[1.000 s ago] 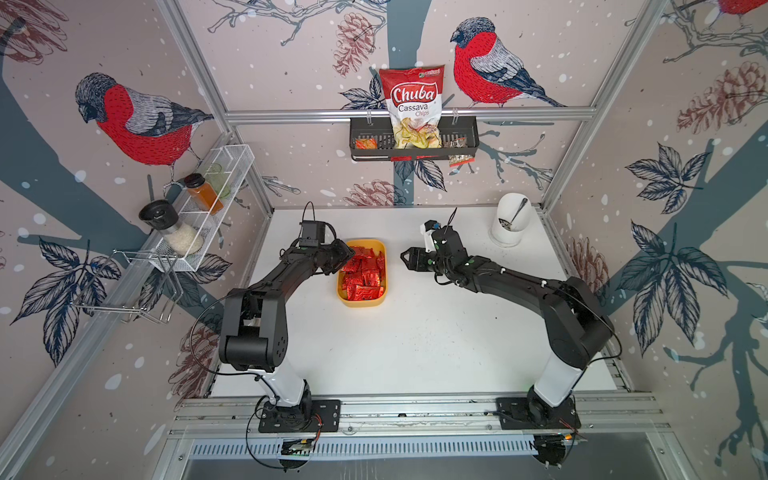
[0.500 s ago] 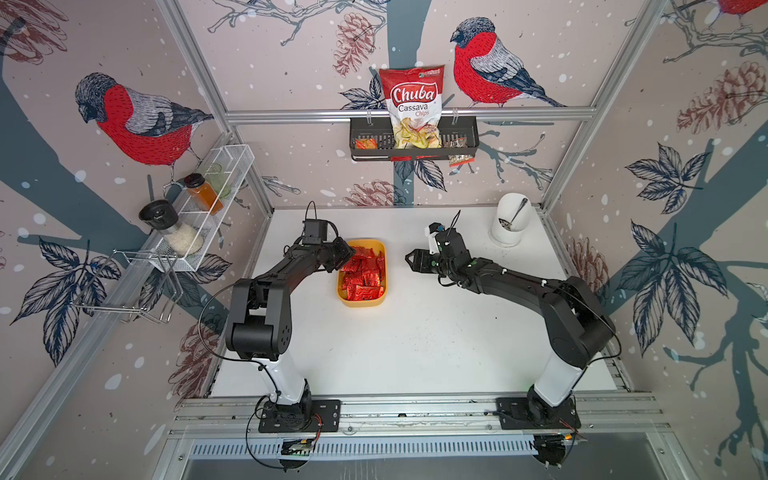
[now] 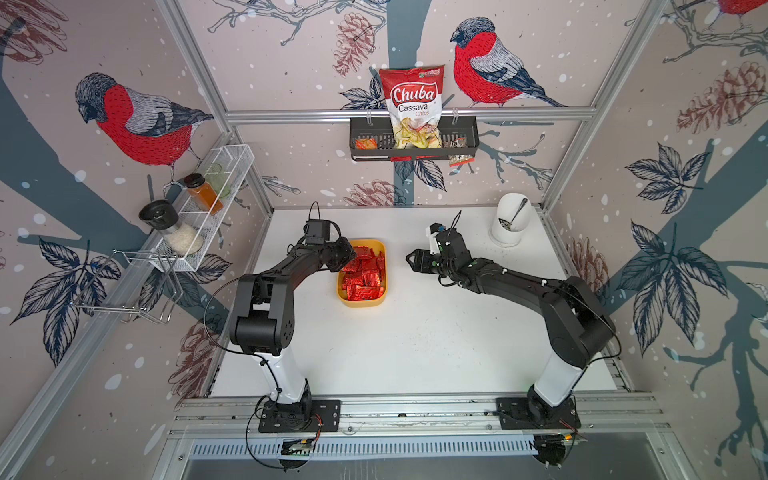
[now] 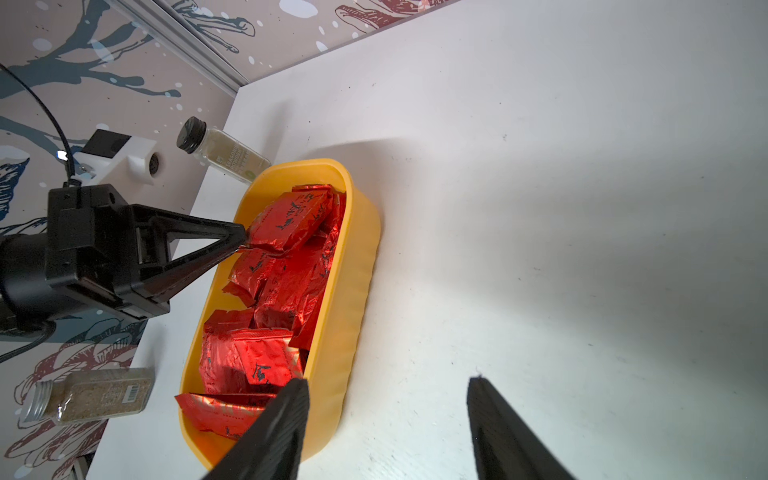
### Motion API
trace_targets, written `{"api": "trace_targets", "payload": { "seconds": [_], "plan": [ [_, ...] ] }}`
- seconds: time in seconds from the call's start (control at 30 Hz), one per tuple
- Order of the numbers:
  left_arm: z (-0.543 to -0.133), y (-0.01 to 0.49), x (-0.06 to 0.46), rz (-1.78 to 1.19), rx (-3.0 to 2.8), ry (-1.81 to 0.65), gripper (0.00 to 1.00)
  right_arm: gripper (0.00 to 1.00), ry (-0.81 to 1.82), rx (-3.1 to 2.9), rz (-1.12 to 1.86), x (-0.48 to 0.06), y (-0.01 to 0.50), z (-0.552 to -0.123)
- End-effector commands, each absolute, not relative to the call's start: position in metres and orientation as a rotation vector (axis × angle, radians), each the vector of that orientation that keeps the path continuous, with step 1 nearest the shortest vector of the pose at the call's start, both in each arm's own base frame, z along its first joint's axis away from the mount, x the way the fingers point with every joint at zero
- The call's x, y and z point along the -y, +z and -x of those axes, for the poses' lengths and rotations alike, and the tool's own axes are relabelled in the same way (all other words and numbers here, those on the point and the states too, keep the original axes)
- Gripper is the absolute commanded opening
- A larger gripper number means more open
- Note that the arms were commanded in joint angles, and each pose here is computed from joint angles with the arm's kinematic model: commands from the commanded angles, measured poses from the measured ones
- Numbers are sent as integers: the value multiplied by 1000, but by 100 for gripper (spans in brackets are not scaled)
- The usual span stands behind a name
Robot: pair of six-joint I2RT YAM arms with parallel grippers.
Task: Take the tea bags out of the storage box
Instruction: Pick up the tea bag from the storage box, then place the tea bag at the center of the board.
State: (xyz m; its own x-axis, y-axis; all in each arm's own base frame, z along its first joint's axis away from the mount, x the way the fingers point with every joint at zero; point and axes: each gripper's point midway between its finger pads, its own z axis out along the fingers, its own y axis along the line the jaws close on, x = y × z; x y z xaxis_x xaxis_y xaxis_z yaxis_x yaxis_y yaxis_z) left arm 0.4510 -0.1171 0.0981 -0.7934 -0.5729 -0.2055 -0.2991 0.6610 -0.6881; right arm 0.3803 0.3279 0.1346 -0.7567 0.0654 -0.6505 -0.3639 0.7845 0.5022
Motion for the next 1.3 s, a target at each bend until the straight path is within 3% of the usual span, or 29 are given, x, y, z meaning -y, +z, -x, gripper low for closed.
{"api": "trace_targets", "payload": {
  "seconds": [0.0, 0.33, 0.6, 0.97, 1.27],
  "plan": [
    [-450, 102, 122, 658, -2456, -950, 0, 66, 837, -2279, 220, -329, 140, -381],
    [-433, 152, 120, 530, -2373, -933, 0, 65, 872, -2259, 222, -333, 154, -379],
    [-414, 204, 153, 272, -2279, -1020, 0, 65, 1071, -2219, 140, -328, 178, -385],
    [-418, 242, 279, -132, -2192, -1032, 0, 65, 1040, -2112, -54, -231, 231, -388],
    [-467, 194, 371, -221, -2224, -1061, 0, 68, 939, -2049, -96, -175, 255, -354]
  ]
}}
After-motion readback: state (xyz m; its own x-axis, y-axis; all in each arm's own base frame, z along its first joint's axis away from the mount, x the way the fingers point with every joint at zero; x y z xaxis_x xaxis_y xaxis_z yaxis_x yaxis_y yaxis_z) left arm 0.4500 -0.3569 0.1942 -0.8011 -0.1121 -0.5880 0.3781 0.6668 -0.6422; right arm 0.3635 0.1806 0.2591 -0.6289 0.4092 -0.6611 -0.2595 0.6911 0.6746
